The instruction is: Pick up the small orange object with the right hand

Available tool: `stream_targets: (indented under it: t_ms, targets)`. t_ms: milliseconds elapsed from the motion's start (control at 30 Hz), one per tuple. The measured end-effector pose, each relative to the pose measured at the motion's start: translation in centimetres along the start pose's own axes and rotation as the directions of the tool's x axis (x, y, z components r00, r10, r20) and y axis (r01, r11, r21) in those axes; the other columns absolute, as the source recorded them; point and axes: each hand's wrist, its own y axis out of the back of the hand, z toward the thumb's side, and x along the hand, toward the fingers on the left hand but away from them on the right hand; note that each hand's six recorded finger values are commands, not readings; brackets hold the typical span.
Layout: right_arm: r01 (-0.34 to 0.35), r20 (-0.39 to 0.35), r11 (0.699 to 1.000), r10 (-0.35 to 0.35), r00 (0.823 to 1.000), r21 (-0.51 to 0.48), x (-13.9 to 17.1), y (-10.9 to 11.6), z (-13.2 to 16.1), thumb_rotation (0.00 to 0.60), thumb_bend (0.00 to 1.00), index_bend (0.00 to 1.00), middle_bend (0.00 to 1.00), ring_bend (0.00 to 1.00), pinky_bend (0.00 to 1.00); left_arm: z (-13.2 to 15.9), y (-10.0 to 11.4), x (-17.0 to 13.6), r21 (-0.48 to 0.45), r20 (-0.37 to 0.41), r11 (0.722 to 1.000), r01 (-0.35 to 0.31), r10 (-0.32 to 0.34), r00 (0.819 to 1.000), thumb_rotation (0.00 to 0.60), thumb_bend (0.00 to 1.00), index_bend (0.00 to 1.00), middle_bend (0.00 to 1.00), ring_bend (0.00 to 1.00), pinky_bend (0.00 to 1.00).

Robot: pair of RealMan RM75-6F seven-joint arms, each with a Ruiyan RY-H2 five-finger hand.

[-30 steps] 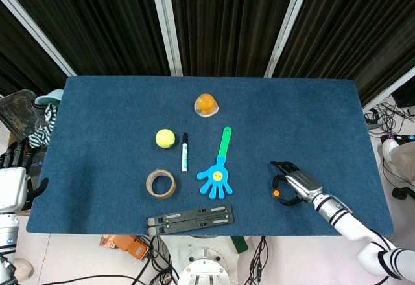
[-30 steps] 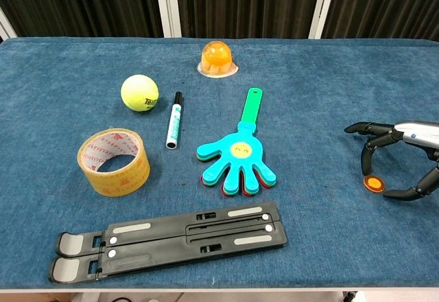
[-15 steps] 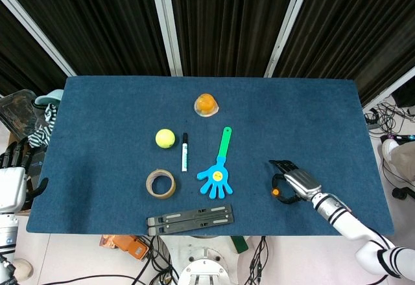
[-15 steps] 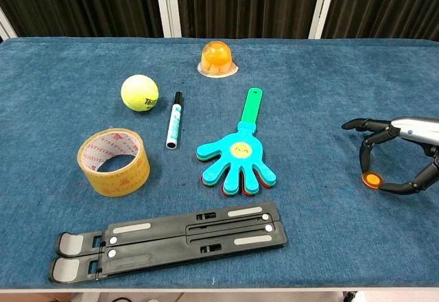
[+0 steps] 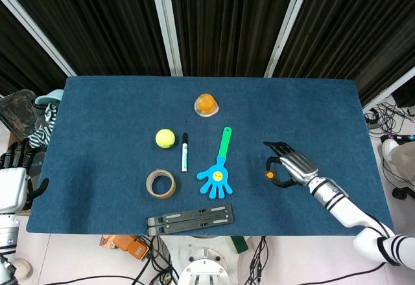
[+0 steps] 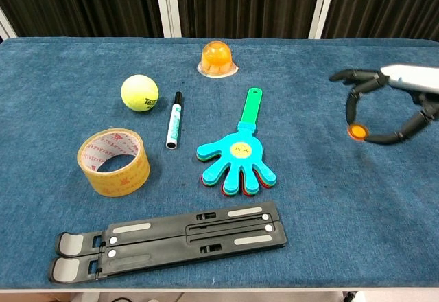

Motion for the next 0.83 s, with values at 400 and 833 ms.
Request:
stream_targets:
  t_ms: [400,833]
  targets:
    - [0.121,-0.027,0.991,-0.122,0.992,-0.051,-6.4,8.9,5.1,0.6,0.5,0.58,0.03,0.11,0.11,-0.2,0.1,0.0,-0.008,-0.011,1.0,-0.002,0.002,1.0,0.6,0.23,0.19,0.03,0.01,0.17]
    - [0.201,-0.044,0.973,-0.207,0.977,-0.109,-8.9,13.4,8.3,0.6,0.5,0.59,0.03,0.11,0.11,-0.5,0.3,0.1,-0.02,-0.019,1.0,-0.007,0.007,1.0,0.6,0.23,0.19,0.03,0.01,0.17]
